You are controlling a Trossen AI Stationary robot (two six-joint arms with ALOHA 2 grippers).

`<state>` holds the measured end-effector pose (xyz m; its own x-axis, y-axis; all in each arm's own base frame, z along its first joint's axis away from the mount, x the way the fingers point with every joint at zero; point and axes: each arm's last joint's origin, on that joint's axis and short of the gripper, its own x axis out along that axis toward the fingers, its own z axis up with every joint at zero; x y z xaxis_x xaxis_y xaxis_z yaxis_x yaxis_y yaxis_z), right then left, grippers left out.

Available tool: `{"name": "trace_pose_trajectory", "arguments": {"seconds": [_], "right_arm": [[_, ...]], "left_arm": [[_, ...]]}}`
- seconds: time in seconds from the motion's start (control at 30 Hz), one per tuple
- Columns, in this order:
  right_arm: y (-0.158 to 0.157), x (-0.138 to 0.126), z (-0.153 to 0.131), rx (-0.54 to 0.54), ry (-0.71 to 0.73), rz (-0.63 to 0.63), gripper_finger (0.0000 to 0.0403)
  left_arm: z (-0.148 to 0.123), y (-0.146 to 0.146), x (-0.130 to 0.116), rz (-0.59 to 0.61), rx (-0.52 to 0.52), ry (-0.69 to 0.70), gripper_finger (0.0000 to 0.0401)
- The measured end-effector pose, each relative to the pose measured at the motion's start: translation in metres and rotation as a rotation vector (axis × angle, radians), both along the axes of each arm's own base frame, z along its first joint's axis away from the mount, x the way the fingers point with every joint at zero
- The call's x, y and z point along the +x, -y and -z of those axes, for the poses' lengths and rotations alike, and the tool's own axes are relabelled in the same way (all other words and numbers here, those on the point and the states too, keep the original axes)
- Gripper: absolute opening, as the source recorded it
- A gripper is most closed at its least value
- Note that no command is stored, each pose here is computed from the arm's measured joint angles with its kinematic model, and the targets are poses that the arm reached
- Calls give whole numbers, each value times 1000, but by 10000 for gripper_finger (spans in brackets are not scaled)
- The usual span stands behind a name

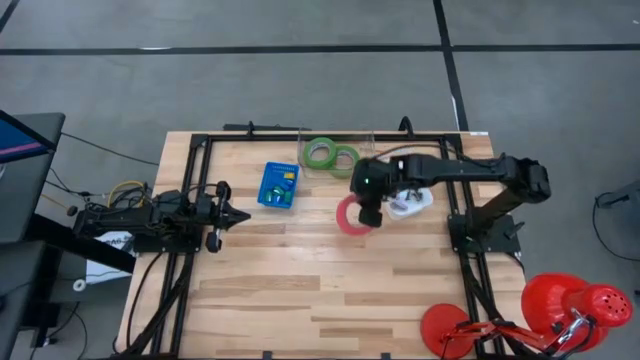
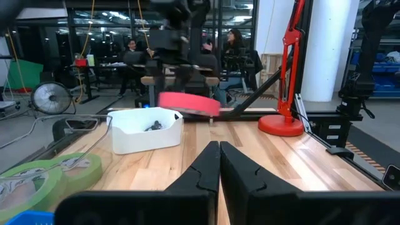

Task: Pick and place Stapler, Stapler remover, tape
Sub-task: Put the pink tape into the transparent bin

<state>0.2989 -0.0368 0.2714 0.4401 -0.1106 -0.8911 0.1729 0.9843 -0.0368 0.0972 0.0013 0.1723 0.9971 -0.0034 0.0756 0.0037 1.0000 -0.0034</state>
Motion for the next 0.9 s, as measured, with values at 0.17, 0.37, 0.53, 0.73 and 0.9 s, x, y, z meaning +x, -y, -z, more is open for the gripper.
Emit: {"name": "trace_pose_trajectory", "arguments": {"seconds": [0.17, 0.37, 0.53, 0.73, 0.9], "right_arm": [[25, 0, -12, -21, 39, 86, 107], [51, -1, -24, -54, 99, 164, 107], [73, 0, -31, -81, 194, 228, 107], [95, -1, -38, -116, 300, 292, 107], [110, -2, -44, -143, 374, 335, 107]], "left_arm": [[0, 0, 0, 0, 0, 3, 3], [0, 0, 0, 0, 0, 5, 3], [-1, 0, 0, 0, 0, 5, 3], [0, 0, 0, 0, 0, 5, 3], [-1, 0, 0, 0, 0, 6, 3]]}}
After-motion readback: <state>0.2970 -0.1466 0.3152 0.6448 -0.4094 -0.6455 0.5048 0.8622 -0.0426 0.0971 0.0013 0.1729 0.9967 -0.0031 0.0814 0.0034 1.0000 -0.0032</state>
